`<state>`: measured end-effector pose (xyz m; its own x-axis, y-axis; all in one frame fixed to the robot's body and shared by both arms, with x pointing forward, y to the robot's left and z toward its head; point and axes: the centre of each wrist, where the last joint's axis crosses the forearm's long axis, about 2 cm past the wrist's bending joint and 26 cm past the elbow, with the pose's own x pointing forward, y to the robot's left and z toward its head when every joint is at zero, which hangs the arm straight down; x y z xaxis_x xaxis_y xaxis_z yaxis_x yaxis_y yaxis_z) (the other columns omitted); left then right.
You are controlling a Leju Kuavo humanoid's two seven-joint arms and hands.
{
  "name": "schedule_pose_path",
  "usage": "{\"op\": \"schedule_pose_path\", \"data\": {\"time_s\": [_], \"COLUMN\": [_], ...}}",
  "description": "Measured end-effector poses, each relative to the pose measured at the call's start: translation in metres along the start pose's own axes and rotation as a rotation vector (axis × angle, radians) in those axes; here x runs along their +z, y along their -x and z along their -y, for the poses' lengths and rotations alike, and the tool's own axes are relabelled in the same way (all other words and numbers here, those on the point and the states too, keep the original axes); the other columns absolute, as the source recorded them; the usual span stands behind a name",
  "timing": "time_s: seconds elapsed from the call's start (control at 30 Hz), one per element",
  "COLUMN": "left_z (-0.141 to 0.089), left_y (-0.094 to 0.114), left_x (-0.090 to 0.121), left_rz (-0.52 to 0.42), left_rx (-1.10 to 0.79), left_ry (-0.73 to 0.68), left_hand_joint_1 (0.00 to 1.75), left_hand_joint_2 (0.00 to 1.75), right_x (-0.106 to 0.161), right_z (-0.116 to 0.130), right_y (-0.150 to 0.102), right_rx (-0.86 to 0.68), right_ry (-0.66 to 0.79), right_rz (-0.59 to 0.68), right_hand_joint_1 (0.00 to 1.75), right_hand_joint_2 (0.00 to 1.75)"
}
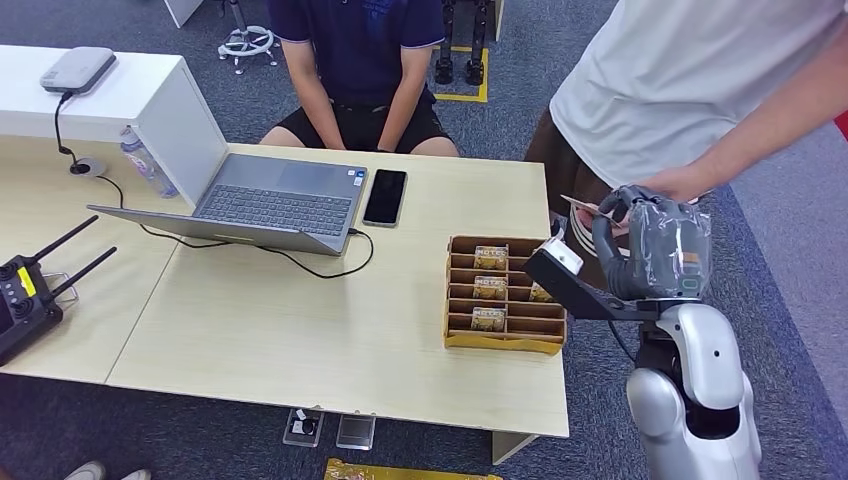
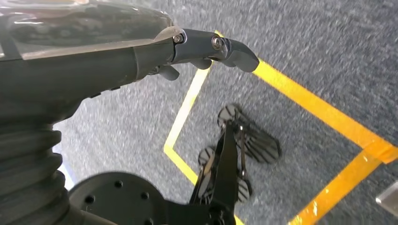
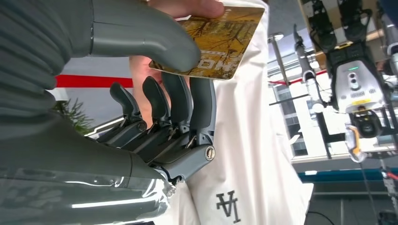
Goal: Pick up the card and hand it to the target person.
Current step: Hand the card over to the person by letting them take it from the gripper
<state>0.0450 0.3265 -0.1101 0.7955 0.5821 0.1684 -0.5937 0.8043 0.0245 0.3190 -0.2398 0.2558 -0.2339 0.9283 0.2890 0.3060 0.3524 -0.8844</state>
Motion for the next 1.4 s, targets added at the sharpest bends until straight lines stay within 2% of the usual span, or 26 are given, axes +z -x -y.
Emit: {"op": "schedule_pose_path", "data": {"time_s": [0.3,0.37,0.43,0.5,0.57,0.93,1.07,1.17,1.23,1.4], "left_z": [0.001,0.001,0.001,0.002,0.002,0.001,0.000,0.000,0.000,0.000], "left_y": [0.000,0.000,0.001,0.001,0.001,0.001,0.001,0.001,0.001,0.001], "left_x": [0.000,0.000,0.000,0.000,0.000,0.000,0.000,0.000,0.000,0.000], "left_rz": [-0.002,-0.001,-0.002,-0.002,0.000,0.000,-0.005,-0.006,-0.007,-0.012], "left_rx": [0.067,0.075,0.080,0.084,0.087,0.107,0.101,0.097,0.094,0.081], "left_ry": [0.057,0.068,0.081,0.089,0.088,0.060,0.040,0.030,0.027,0.027], "left_hand_joint_1": [0.00,0.00,0.00,0.00,0.00,0.00,0.00,0.00,0.00,0.00], "left_hand_joint_2": [1.75,1.75,1.75,0.87,0.00,0.00,0.00,0.00,0.00,0.00], "right_x": [-0.003,-0.003,-0.003,-0.003,-0.003,-0.004,-0.003,0.001,0.004,0.017], "right_z": [-0.003,-0.004,-0.005,-0.005,-0.006,-0.007,-0.004,-0.003,-0.002,-0.007], "right_y": [-0.005,-0.006,-0.006,-0.006,-0.007,-0.007,0.001,0.014,0.027,0.078], "right_rx": [0.005,0.007,0.008,0.009,0.010,0.004,-0.064,-0.194,-0.333,-0.850], "right_ry": [-0.010,-0.014,-0.018,-0.021,-0.022,-0.018,0.000,0.026,0.058,0.139], "right_rz": [0.004,0.004,0.003,0.003,0.004,0.007,0.001,0.022,0.041,0.086], "right_hand_joint_1": [1.41,0.98,0.34,0.07,0.00,0.00,0.00,0.00,0.00,0.00], "right_hand_joint_2": [1.75,1.75,1.75,1.75,1.75,1.75,1.75,1.75,1.75,1.75]}}
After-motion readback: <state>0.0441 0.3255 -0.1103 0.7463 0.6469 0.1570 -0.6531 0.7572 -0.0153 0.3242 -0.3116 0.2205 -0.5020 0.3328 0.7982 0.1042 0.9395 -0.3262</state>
